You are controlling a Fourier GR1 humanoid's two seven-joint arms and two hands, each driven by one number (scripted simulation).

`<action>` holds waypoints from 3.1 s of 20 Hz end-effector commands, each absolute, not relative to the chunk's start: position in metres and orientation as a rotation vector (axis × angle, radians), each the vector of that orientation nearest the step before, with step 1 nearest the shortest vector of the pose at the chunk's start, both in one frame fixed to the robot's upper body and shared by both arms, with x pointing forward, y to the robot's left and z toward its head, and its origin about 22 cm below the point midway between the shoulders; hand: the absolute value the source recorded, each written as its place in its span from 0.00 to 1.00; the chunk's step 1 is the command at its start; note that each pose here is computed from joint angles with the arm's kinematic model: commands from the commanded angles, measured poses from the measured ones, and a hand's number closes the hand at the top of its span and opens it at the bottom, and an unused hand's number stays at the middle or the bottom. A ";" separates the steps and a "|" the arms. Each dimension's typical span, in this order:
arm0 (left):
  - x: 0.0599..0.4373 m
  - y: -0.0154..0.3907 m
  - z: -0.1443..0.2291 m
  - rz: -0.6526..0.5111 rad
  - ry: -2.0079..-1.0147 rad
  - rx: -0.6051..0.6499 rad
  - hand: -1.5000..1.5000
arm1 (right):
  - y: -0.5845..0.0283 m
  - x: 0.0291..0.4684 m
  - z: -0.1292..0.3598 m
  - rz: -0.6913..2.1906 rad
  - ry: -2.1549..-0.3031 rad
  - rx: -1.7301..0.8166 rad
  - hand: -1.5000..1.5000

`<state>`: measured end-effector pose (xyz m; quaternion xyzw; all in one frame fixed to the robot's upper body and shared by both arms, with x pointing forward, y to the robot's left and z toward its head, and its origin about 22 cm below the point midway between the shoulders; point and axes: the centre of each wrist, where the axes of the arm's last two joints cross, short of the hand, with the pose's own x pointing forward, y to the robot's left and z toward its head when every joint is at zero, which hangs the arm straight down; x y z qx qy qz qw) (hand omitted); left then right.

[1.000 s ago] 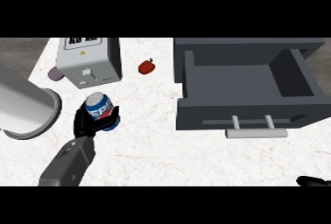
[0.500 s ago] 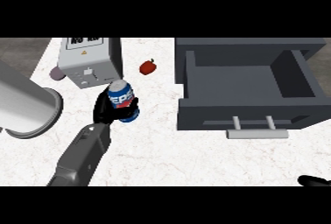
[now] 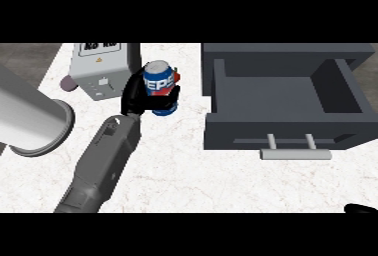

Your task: Pick up the can, place it into the drawer and close the drawer

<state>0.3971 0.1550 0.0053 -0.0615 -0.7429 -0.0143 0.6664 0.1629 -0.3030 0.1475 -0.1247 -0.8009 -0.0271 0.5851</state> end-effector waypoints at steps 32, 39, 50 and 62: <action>0.431 -0.009 0.259 -0.223 -1.672 -0.078 1.00 | -0.303 0.173 0.171 -0.045 -1.919 -0.266 0.00; 0.433 -0.017 0.252 -0.217 -1.681 0.007 1.00 | -0.290 0.174 0.161 -0.024 -1.905 -0.260 0.00; 0.437 -0.015 0.242 -0.099 -1.714 0.134 0.00 | -0.289 0.190 0.178 0.008 -1.922 -0.222 0.00; 0.436 -0.018 0.251 -0.012 -1.713 0.070 0.00 | -0.281 0.216 0.194 0.409 -2.016 -0.489 0.00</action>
